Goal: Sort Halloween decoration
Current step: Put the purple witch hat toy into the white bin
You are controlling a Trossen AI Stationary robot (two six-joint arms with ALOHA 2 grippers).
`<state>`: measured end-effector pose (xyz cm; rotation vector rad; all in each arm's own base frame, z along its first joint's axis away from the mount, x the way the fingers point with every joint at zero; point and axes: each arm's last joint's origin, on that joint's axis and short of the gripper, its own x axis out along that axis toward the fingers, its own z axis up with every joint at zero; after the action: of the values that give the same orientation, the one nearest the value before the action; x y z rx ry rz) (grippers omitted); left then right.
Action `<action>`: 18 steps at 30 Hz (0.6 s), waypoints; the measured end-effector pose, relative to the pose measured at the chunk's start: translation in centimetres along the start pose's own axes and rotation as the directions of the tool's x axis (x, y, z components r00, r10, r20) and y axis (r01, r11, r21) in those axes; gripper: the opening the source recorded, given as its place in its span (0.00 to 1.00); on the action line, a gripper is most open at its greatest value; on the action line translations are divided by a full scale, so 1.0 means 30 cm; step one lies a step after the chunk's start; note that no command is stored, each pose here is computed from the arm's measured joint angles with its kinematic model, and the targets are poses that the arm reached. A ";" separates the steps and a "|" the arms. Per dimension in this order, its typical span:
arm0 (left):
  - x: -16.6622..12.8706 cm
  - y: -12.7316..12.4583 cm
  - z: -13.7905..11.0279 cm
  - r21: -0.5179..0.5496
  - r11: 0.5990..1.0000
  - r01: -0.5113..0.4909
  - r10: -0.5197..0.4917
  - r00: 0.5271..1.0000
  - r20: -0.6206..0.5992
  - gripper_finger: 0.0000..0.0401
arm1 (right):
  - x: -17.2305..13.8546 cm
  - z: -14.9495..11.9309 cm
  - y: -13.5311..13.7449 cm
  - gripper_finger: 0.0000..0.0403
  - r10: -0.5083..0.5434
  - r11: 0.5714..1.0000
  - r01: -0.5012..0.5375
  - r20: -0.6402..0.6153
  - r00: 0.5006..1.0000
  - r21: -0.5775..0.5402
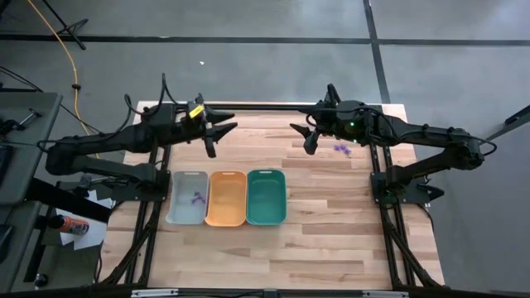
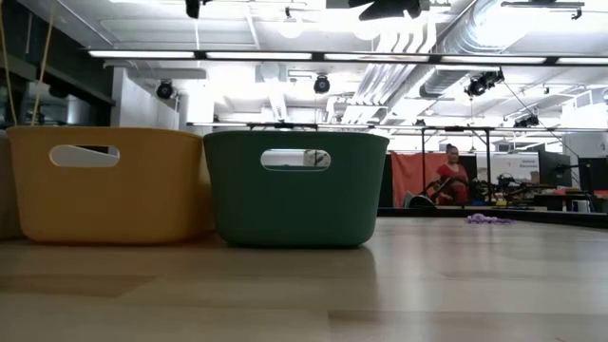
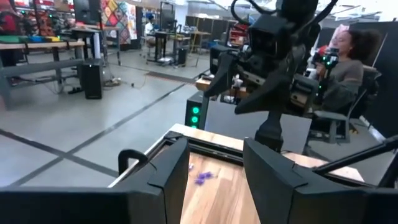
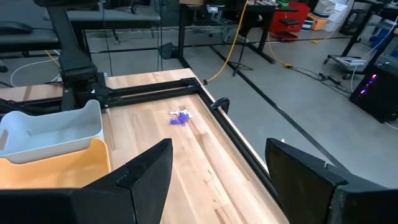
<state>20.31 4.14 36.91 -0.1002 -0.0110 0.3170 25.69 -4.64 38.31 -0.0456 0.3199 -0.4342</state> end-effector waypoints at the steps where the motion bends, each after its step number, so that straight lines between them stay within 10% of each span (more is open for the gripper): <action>1: 0.002 0.000 0.001 0.000 1.000 0.000 0.000 1.000 0.003 0.36 | 0.000 0.000 0.000 0.63 0.000 1.000 0.000 0.001 1.000 0.000; 6: 0.001 0.000 0.002 0.014 1.000 0.000 0.000 1.000 0.006 0.36 | 0.000 -0.011 -0.004 0.63 -0.042 0.999 0.043 -0.033 0.999 0.028; 9: -0.008 0.001 0.008 0.006 1.000 -0.002 0.001 1.000 0.016 0.36 | -0.004 -0.067 -0.042 0.63 -0.234 0.966 0.250 -0.194 0.953 0.059; 13: -0.011 0.001 0.010 0.005 1.000 -0.003 0.003 1.000 0.018 0.36 | -0.009 -0.201 -0.154 0.63 -0.392 0.852 0.509 -0.497 0.774 0.122; 18: -0.012 0.001 0.010 0.004 1.000 -0.003 0.003 1.000 0.018 0.36 | -0.005 -0.425 -0.299 0.63 -0.341 0.674 0.709 -0.763 0.549 0.209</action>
<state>19.96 4.09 37.20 -0.0929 -0.0280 0.3210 17.91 -12.40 27.24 0.5722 0.9287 -1.1826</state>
